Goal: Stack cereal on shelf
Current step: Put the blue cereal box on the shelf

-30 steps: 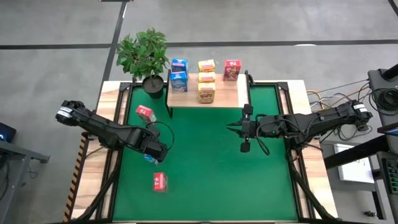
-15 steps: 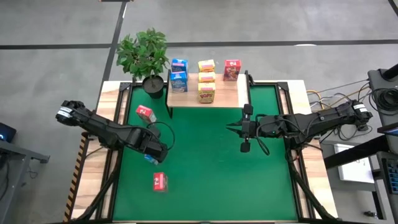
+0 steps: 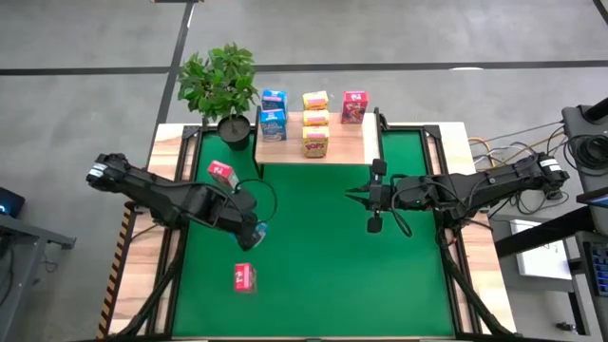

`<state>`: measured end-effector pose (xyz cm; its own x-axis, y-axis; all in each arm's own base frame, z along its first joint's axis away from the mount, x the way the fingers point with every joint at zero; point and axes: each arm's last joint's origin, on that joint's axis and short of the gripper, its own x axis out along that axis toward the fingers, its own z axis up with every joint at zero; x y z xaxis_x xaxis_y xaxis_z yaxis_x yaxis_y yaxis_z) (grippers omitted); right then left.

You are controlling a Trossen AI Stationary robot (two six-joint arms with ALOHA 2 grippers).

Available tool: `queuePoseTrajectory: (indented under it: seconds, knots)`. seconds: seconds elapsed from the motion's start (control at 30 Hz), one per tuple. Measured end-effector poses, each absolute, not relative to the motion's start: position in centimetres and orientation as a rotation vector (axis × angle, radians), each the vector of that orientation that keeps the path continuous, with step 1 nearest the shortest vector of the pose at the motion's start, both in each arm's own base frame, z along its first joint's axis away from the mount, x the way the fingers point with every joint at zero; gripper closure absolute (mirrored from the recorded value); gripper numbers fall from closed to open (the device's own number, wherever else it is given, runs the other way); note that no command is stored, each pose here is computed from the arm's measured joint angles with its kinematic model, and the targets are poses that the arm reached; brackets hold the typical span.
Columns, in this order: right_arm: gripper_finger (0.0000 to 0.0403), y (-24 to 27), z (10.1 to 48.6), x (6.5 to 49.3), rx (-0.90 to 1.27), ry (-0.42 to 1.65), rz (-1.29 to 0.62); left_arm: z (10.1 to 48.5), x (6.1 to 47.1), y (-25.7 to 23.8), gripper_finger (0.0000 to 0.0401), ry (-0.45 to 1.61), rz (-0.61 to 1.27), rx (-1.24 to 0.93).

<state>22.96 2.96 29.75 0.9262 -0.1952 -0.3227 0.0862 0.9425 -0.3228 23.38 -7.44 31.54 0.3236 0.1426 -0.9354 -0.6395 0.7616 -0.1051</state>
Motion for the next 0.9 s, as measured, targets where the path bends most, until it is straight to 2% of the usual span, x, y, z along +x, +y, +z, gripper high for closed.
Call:
queuePoseTrajectory:
  seconds: [0.3,0.53,0.63,0.9]
  knots:
    - [0.0369,3.0,29.8,23.0,-0.316,0.36,-0.146,36.5,27.3,-8.5,0.0215,1.059,0.313,-0.184]
    - [0.0369,3.0,29.8,23.0,-0.317,0.36,-0.146,39.5,29.7,-7.9,0.0226,1.155,0.186,0.102]
    - [0.0369,3.0,29.8,23.0,-0.317,0.36,-0.145,40.8,30.6,-6.8,0.0233,1.176,0.177,0.153]
    - [0.0369,3.0,29.8,23.0,-0.313,0.36,-0.146,44.7,31.4,-2.7,0.0239,1.056,0.121,0.241]
